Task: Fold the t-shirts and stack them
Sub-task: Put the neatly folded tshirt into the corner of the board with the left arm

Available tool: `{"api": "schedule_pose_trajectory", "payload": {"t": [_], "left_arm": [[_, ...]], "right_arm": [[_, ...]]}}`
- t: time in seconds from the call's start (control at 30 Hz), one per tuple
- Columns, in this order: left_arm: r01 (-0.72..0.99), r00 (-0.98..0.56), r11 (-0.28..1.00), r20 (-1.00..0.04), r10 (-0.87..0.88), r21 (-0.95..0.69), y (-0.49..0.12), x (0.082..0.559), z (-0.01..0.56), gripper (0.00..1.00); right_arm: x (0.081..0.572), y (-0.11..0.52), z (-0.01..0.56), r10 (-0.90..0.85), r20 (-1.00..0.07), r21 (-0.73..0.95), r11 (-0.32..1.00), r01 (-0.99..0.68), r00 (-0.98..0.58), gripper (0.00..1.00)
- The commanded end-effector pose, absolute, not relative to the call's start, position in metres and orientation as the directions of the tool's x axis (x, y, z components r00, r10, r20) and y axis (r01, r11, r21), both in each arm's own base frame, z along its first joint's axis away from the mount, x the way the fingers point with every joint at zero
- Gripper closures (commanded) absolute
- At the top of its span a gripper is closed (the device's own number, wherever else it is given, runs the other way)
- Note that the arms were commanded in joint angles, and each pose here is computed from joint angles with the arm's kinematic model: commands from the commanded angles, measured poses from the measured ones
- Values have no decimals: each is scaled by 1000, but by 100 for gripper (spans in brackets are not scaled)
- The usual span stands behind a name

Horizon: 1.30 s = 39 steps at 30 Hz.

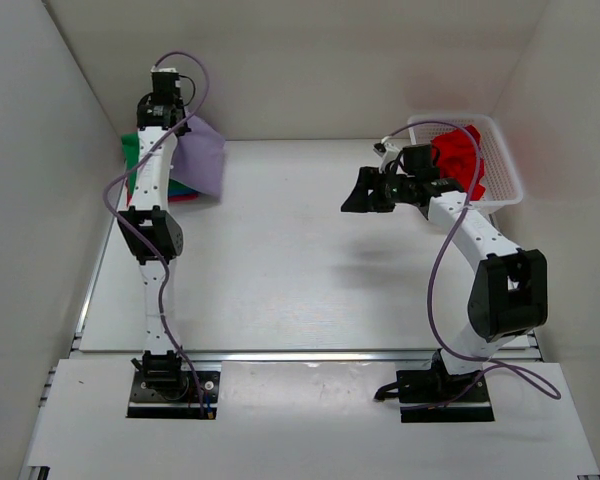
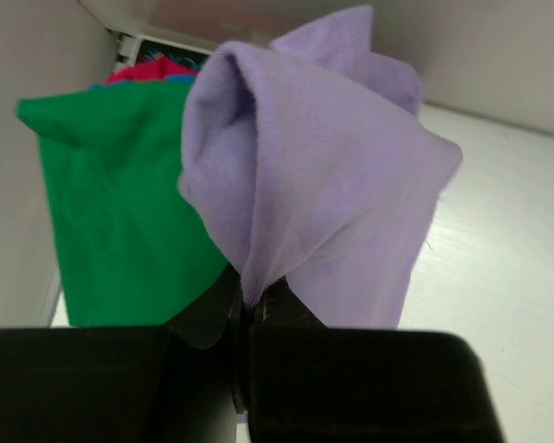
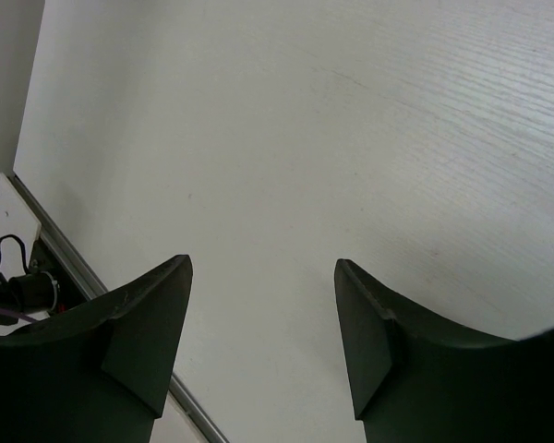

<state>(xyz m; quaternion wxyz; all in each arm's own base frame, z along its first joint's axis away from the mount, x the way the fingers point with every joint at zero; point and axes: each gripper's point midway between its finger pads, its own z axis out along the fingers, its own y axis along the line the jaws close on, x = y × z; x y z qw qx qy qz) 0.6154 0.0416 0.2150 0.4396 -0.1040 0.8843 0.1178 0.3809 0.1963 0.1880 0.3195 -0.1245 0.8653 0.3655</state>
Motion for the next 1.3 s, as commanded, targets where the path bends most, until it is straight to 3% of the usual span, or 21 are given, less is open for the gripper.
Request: {"api": "schedule_pose_trajectory", "payload": {"t": [0.0, 0.17, 0.47, 0.53, 0.6, 0.67, 0.8, 0.97, 1.03, 1.07, 1.13, 1.27], "left_arm": [[-387, -425, 921, -894, -142, 37, 98, 618, 277, 100], [-440, -378, 898, -907, -186, -1, 138, 615, 286, 100], [-519, -434, 853, -847, -308, -44, 187, 623, 206, 97], [-509, -442, 859, -840, -313, -52, 186, 630, 190, 87], [-491, -464, 869, -829, -313, -54, 183, 634, 176, 53], [-480, -478, 875, -821, -313, -54, 179, 636, 167, 37], [-499, -460, 865, -833, -309, -45, 180, 635, 177, 25], [-535, -338, 842, -895, -289, -70, 198, 618, 256, 17], [-531, -276, 841, -918, -283, -100, 197, 603, 301, 13], [-533, -271, 841, -922, -278, -97, 200, 598, 309, 11], [-529, -246, 843, -932, -268, -103, 198, 579, 340, 5], [-499, -272, 862, -929, -251, -87, 186, 548, 366, 3]], "right_arm": [[391, 207, 207, 25, -687, 546, 678, -493, -727, 39], [393, 218, 207, 0, -683, 534, 682, -499, -730, 40], [393, 222, 201, -18, -664, 523, 703, -482, -747, 40], [393, 222, 201, -15, -662, 520, 710, -474, -749, 40], [391, 225, 201, -24, -661, 517, 710, -478, -750, 40], [391, 223, 198, -20, -651, 521, 715, -466, -759, 40], [391, 226, 200, -27, -655, 506, 726, -465, -755, 39], [388, 225, 199, -41, -662, 469, 756, -457, -748, 31], [385, 223, 201, -43, -666, 453, 770, -449, -745, 4], [383, 221, 199, -37, -658, 453, 778, -435, -752, 1], [381, 214, 203, -23, -674, 438, 792, -425, -738, 1], [372, 196, 204, 17, -697, 413, 827, -382, -717, 0]]}}
